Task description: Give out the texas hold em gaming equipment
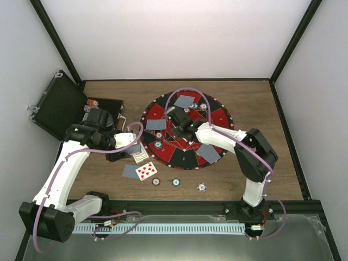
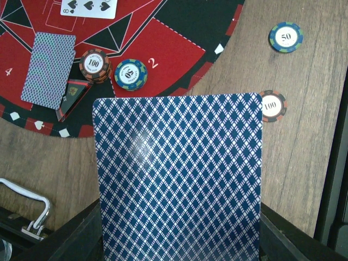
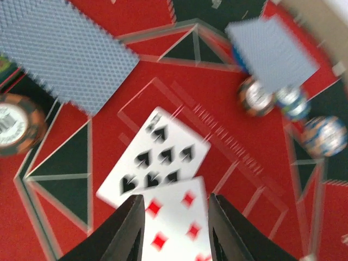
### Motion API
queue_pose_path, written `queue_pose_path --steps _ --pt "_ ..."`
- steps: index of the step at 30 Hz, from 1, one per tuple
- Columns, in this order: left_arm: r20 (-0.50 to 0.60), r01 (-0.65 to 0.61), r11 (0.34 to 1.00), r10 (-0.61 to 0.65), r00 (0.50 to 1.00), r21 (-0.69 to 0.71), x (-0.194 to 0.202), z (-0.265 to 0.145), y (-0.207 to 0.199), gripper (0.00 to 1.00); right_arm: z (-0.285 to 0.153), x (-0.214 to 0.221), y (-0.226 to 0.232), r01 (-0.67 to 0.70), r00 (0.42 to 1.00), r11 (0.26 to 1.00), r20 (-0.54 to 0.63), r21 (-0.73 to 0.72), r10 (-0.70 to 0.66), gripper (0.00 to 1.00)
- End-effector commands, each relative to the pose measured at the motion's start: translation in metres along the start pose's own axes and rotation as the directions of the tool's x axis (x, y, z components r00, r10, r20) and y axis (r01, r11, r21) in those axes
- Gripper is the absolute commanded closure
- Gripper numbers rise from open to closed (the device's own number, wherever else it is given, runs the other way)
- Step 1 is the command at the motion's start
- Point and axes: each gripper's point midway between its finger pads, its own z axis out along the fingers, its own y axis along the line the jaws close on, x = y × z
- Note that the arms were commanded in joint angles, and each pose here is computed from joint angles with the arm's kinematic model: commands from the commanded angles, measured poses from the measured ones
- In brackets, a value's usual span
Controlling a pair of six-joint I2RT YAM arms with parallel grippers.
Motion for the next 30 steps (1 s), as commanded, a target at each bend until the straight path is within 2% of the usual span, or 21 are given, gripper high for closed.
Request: queue_pose_path --steps 1,4,9,30 --pt "0.032 -0.014 1.000 0.015 0.999 -0.006 -0.006 -0.003 0.000 0.96 -0.012 0.049 0.037 -0.290 0.945 0.940 -0.207 -0.178 0.252 0.64" --pt "0.035 -0.018 1.000 0.018 0.999 -0.012 -0.007 -0.004 0.001 0.96 -0.019 0.068 0.050 -0.382 0.908 0.896 -0.275 -0.226 0.318 0.60" --pt "0.029 -0.020 1.000 0.020 0.999 -0.007 -0.006 -0.003 0.002 0.96 -0.024 0.092 0.062 -0.439 0.876 0.862 -0.335 -0.252 0.347 0.59" --pt "0.034 -0.009 1.000 0.008 0.999 0.007 -0.006 0.003 0.003 0.96 0.000 0.117 0.032 -0.521 0.821 0.829 -0.385 -0.201 0.422 0.59"
